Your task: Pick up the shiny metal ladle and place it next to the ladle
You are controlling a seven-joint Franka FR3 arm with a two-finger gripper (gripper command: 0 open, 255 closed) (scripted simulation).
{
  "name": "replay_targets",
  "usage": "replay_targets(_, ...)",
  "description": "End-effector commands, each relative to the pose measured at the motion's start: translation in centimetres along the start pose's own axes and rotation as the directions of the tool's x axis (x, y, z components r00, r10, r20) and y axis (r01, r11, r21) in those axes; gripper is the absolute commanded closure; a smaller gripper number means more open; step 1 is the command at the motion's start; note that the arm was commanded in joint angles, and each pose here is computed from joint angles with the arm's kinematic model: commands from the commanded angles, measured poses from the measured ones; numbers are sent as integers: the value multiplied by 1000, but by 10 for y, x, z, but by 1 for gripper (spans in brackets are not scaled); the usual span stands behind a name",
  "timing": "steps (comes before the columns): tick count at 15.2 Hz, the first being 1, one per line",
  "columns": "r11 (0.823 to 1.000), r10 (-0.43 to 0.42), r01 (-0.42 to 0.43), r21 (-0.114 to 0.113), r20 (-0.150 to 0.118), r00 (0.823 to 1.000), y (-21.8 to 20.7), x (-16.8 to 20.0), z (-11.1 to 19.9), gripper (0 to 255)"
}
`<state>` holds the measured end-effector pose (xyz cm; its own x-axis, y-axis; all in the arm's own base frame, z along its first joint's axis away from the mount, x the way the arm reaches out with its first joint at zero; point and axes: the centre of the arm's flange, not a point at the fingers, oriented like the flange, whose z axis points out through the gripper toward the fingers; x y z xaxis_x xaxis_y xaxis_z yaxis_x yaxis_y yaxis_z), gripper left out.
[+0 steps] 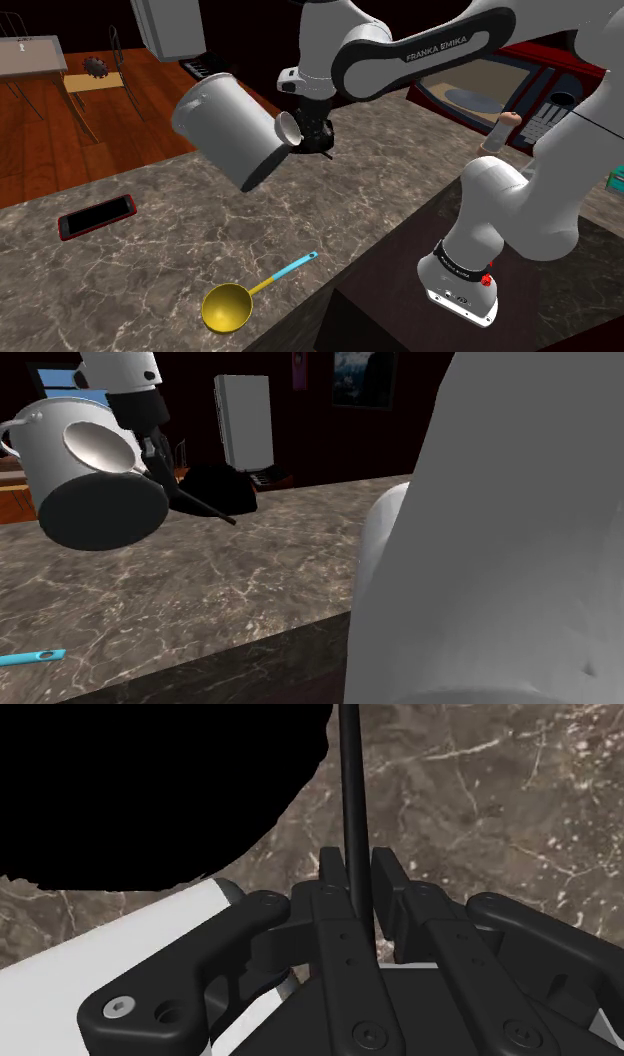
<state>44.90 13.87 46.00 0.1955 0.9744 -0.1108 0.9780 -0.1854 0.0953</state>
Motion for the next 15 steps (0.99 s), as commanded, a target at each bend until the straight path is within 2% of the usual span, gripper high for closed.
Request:
replay_targets(1, 1000, 1, -1, -1, 0, 1000, 9, 26, 0, 255)
replay_targets(13, 1000, 1, -1, -1, 0, 1000, 57, 178, -13, 255)
replay_targets(15, 1000, 1, -1, -1, 0, 1000, 56, 180, -2, 255)
